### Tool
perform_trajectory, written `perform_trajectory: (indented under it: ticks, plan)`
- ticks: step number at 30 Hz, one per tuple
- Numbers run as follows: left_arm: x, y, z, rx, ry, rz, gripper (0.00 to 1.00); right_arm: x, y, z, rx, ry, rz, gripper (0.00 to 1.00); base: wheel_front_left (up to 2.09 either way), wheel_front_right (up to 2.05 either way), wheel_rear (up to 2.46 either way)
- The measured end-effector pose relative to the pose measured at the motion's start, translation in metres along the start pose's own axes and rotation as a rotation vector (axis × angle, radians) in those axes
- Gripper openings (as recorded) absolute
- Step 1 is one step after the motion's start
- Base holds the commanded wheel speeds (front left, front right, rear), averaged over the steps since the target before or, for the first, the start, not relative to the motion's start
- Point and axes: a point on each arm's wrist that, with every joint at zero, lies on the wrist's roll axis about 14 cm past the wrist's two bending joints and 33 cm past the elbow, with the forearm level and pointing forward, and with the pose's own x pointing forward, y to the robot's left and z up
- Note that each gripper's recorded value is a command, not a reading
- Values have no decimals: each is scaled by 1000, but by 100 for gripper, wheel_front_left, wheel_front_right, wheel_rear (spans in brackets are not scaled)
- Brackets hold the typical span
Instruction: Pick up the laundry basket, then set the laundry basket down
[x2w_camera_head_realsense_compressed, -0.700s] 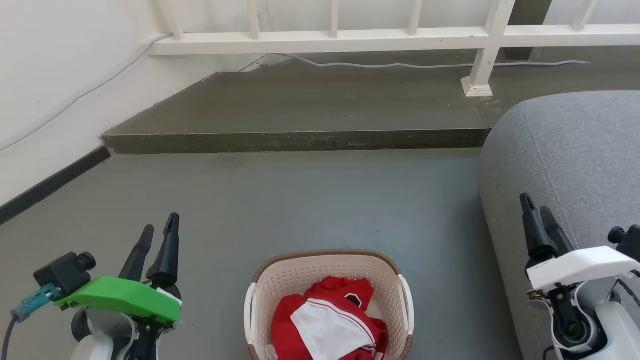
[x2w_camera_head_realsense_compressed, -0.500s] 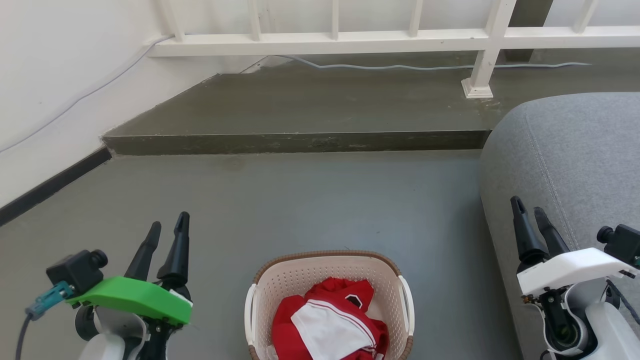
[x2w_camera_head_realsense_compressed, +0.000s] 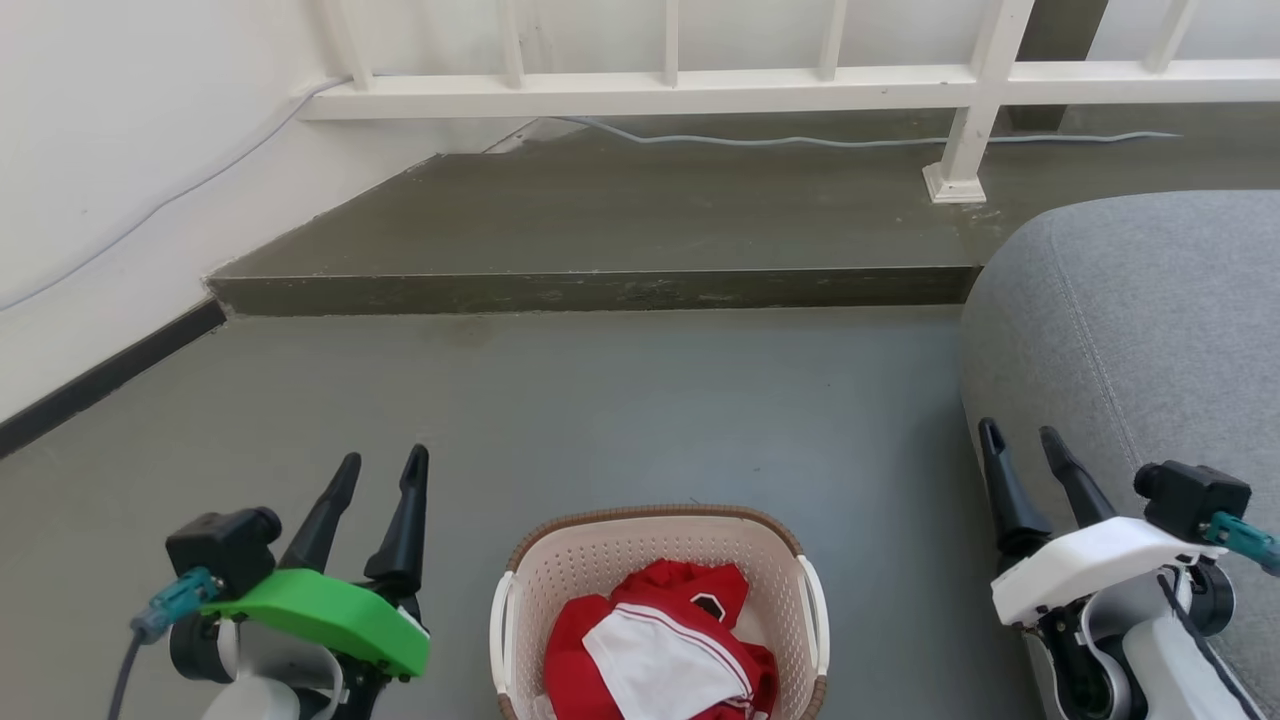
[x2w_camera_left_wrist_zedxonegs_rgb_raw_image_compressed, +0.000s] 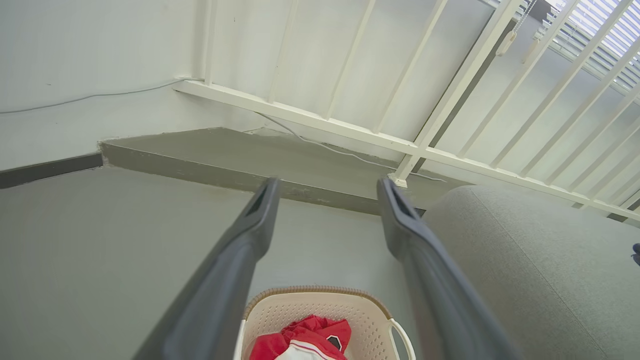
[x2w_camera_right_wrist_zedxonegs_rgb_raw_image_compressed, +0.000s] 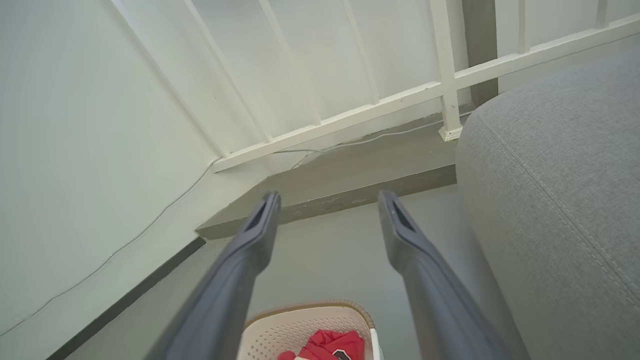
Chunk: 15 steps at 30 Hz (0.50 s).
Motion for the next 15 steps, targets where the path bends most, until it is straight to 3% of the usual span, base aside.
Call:
perform_trajectory:
  ticks: [15]
  plan:
    - [-5,5,-11,197,34,44,100,-3,8,-5,-217,-22,24,100,0,0,0]
